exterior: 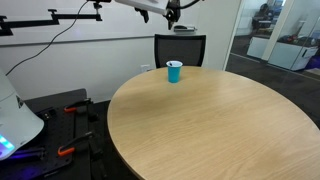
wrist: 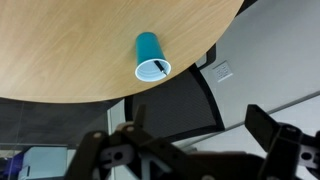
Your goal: Remove the pen from the cup
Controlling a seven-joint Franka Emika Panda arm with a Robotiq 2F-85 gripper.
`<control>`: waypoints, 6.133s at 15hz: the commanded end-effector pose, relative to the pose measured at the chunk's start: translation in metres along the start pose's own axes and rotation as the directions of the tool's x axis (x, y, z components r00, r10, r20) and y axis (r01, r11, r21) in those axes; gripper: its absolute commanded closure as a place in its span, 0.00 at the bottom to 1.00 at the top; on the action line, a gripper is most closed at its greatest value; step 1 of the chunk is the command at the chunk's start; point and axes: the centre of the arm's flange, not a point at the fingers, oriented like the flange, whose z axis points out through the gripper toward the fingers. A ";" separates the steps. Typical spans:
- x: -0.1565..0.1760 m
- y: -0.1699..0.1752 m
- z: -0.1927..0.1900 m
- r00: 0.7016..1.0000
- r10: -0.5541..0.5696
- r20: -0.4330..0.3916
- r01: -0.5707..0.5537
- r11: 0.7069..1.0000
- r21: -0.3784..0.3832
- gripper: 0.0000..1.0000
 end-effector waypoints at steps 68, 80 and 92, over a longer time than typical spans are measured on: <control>0.097 0.071 0.314 0.715 -0.697 0.054 0.662 0.700 0.269 0.56; 0.092 0.081 0.340 0.725 -0.684 0.085 0.635 0.711 0.303 0.69; 0.095 0.084 0.362 0.717 -0.695 0.062 0.640 0.691 0.336 0.72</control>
